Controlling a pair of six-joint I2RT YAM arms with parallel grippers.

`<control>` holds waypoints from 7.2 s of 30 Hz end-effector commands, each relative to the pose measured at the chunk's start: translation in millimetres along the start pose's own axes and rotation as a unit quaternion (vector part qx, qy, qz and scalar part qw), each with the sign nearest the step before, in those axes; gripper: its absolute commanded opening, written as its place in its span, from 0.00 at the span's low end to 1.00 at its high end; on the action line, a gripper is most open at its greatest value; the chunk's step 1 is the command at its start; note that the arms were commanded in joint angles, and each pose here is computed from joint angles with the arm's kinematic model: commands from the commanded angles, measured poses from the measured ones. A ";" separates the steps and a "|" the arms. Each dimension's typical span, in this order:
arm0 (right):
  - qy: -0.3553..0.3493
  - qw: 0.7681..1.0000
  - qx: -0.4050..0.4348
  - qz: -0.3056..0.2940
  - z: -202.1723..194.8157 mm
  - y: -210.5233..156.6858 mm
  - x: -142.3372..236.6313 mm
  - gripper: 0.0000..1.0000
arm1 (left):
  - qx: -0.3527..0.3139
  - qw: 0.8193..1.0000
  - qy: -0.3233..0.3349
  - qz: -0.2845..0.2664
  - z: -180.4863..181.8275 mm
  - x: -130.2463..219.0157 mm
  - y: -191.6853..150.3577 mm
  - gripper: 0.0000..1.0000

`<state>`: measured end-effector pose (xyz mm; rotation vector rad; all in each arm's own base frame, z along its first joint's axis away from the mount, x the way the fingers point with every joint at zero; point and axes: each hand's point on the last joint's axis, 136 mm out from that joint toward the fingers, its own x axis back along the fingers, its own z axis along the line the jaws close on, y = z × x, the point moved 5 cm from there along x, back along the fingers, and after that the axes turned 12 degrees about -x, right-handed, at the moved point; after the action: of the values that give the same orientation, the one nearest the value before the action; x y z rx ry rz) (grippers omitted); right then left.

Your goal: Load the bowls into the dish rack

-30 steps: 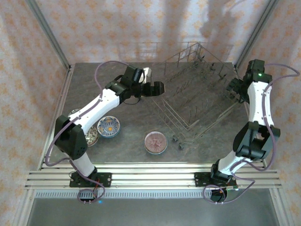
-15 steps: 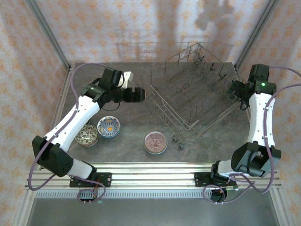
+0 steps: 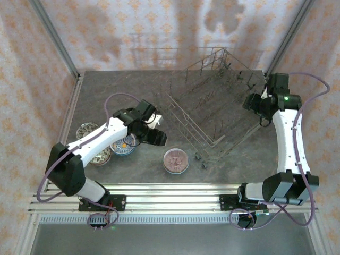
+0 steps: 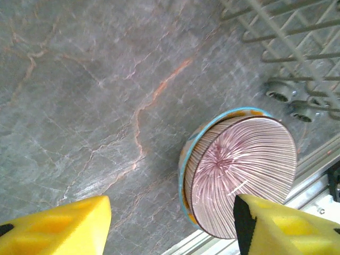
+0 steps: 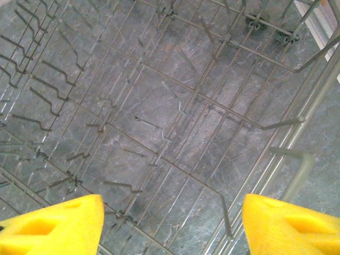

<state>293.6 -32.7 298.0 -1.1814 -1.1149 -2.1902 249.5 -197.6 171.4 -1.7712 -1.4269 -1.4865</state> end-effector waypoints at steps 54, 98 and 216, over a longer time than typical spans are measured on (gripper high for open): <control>0.020 0.999 0.017 -0.020 -15.0 -33.6 22.1 0.51 | 0.055 0.993 0.051 0.093 12.5 -54.7 -16.3 0.21; 0.017 1.000 0.006 -0.006 -14.7 -34.1 9.1 0.52 | 0.128 0.983 0.115 0.067 61.6 -22.1 -20.3 0.32; 0.037 0.999 0.005 0.013 -13.8 -43.5 -6.2 0.51 | 0.125 0.982 0.109 0.085 50.0 -17.4 -12.4 0.06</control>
<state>265.1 -20.6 270.8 -1.0918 -1.0915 -2.1968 263.3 -157.3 125.1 -1.4979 -1.2125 -1.2867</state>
